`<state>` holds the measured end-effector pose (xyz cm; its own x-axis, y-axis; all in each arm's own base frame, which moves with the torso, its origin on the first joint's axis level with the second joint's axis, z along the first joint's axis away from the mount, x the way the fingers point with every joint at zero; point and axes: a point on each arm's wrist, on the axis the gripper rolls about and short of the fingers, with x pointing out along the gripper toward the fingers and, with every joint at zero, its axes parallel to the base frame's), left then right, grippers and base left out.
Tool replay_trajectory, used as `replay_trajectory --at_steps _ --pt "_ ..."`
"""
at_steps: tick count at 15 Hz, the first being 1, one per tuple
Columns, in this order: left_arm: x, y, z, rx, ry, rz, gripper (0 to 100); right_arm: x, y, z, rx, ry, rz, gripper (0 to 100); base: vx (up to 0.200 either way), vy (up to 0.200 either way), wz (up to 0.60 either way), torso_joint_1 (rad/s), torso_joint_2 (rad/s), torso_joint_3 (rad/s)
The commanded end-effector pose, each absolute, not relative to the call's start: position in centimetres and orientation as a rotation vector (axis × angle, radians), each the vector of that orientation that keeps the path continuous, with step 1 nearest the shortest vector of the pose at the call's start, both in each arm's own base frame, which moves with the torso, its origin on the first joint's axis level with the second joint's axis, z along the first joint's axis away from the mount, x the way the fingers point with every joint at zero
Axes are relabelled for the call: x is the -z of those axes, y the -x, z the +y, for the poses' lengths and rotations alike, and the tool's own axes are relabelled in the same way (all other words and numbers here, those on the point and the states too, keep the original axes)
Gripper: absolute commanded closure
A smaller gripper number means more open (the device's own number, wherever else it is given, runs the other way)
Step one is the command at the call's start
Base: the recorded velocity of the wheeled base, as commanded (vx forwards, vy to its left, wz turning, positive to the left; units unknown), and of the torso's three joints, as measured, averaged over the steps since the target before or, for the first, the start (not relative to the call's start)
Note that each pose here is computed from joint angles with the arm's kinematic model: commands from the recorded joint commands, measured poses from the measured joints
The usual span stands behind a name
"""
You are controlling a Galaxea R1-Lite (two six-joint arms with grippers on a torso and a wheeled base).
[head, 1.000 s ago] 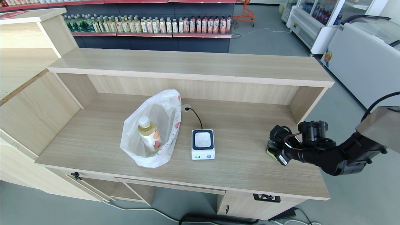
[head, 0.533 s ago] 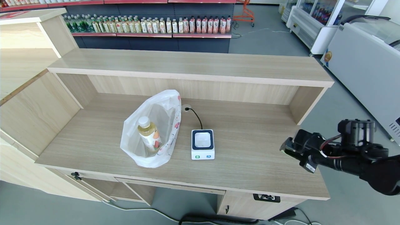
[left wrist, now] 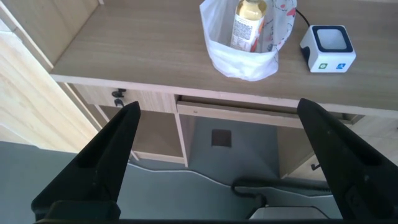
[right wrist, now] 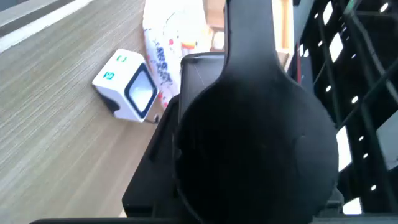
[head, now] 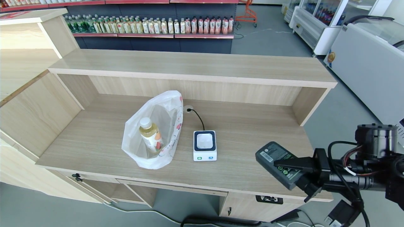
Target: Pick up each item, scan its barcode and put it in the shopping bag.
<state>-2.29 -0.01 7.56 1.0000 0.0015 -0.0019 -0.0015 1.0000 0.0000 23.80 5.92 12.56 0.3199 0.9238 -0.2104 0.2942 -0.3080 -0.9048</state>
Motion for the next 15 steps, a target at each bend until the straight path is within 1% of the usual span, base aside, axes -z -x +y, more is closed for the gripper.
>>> replay_trajectory --at_steps 1,4,6,8,9,15 --pt "-7.6 2.3 0.0 -0.002 0.000 0.002 0 -10.8 -23.6 9.5 -1.101 1.746 -1.325 100 0.000 0.000 0.00 0.000 0.00 0.000" --pt "-7.6 2.3 0.0 -0.002 0.000 0.002 0 -10.4 -23.1 11.7 -1.104 1.760 -1.487 100 0.000 0.000 0.00 0.000 0.00 0.000" --pt "-7.6 2.3 0.0 -0.003 0.000 0.002 0 -10.1 -23.0 12.0 -1.102 1.741 -1.546 100 0.000 0.000 0.00 0.000 0.00 0.000" --pt "-7.6 2.3 0.0 -0.002 0.000 0.002 0 -11.1 -23.4 12.0 -0.979 1.773 -1.668 100 0.000 0.000 0.00 0.000 0.00 0.000" --pt "-7.6 2.3 0.0 -0.002 0.000 0.002 0 -11.4 -23.2 12.0 -0.948 1.773 -1.703 100 0.000 0.000 0.00 0.000 0.00 0.000" --pt "-7.6 2.3 0.0 -0.002 0.000 0.002 0 -11.9 -22.8 12.6 -0.938 1.745 -1.766 100 0.000 0.000 0.00 0.000 0.00 0.000"
